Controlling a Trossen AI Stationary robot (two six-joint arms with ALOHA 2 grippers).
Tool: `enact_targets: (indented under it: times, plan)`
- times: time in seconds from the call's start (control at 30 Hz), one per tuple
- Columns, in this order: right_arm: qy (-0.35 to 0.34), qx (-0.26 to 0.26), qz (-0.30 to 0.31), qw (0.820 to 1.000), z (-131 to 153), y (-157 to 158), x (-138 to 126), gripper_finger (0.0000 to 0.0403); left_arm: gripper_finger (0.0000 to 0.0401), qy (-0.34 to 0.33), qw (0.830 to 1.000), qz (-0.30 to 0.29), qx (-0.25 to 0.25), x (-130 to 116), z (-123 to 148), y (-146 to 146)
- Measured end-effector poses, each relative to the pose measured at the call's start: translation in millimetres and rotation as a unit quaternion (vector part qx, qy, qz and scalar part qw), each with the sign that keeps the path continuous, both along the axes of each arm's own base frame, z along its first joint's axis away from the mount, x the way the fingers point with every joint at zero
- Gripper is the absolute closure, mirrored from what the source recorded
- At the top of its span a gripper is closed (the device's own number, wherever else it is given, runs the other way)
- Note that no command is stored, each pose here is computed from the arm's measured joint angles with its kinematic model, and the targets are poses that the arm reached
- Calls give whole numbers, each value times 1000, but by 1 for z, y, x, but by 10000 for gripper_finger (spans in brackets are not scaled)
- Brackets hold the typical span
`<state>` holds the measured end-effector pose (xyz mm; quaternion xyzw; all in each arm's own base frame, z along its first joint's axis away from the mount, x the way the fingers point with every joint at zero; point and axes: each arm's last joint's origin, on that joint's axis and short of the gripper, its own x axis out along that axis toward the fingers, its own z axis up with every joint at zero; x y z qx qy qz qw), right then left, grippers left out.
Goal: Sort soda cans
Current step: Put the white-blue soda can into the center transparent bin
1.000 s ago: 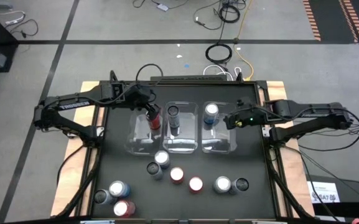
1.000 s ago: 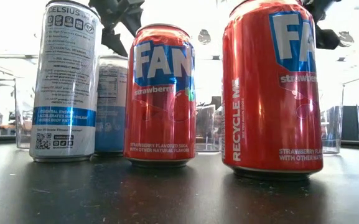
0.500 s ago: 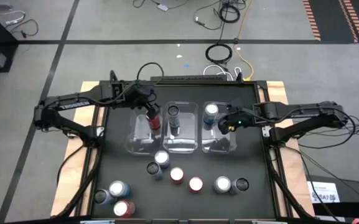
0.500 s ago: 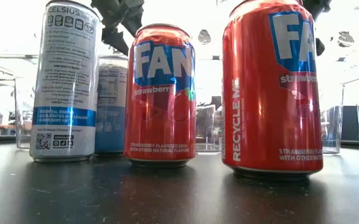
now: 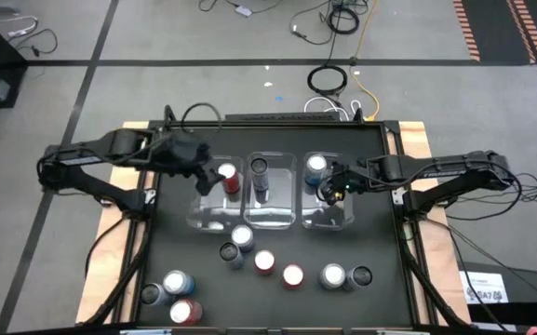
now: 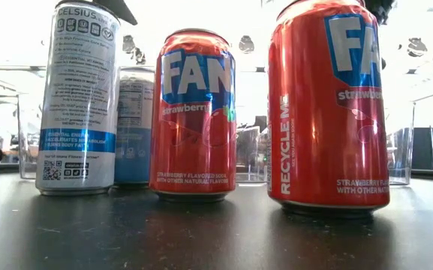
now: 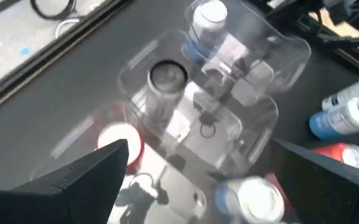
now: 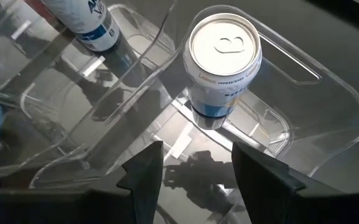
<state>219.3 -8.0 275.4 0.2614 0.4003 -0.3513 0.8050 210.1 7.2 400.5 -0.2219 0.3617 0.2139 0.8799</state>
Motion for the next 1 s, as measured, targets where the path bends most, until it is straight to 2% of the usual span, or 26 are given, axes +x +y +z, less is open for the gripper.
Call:
enact_targets:
  times: [0.17, 0.37, 0.6, 0.87, 1.0]
  plan:
    - [13, -4, 7, 1000, -4, 0, 4, 218, 8, 37, 998, 12, -42, 3, -1, -35]
    - [27, -12, 23, 999, -7, 0, 6, 218, 8, 109, 986, 77, -95, 16, -18, -57]
    - [29, -19, 38, 999, -7, 0, 7, 218, 8, 94, 981, 99, -140, 21, -19, -65]
    - [17, -20, 39, 999, -6, 0, 9, 218, 8, 72, 979, 120, -146, 28, -20, -66]
    - [16, -21, 39, 999, -6, 0, 10, 218, 8, 58, 982, 105, -143, 34, -20, -67]
